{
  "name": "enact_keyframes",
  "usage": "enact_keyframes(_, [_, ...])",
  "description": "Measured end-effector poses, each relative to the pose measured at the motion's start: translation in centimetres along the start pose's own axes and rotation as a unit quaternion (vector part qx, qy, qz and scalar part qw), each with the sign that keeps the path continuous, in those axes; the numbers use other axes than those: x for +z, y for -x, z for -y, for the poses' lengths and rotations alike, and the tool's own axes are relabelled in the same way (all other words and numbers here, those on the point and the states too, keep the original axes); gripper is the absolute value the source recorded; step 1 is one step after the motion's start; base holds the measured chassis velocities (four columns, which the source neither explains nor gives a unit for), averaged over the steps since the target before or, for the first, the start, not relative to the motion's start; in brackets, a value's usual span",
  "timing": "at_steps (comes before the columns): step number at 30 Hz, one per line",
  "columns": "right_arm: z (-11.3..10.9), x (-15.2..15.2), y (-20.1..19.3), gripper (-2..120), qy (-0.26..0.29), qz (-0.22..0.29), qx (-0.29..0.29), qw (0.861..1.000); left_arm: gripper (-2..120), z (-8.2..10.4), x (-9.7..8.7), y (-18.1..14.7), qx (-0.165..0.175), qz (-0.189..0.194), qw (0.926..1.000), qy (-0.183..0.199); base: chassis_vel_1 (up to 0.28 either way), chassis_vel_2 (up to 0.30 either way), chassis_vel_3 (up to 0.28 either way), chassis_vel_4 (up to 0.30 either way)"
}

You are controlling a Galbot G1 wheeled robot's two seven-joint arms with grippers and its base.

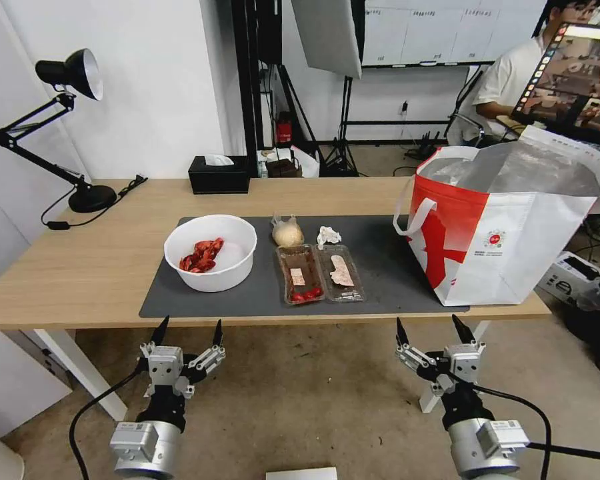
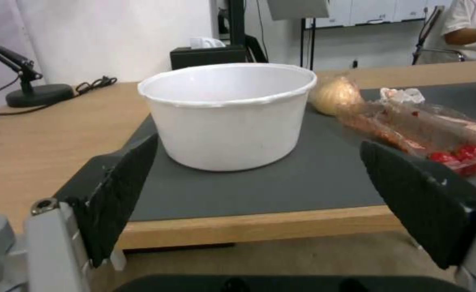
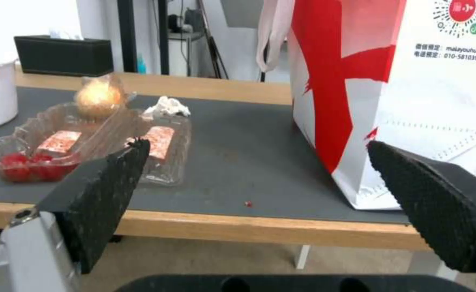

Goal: Pick up the trash from the table and place it into the takeout bag.

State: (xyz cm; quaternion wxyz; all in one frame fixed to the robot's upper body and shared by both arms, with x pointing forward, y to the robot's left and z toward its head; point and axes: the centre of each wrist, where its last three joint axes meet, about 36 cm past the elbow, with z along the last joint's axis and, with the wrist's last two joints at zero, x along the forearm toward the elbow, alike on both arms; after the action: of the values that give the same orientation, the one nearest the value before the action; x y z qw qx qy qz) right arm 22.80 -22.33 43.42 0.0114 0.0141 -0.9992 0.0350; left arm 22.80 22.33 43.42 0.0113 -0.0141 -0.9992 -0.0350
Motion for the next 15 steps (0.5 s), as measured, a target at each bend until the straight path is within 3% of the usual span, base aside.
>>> enact_keyframes(15, [0.0, 0.0, 0.0, 100, 0.0, 0.0, 0.0, 1.0, 100, 0.0, 0.0, 0.0, 0.0, 0.0, 1.0, 0.0, 0.0, 0.0, 0.0, 0.0])
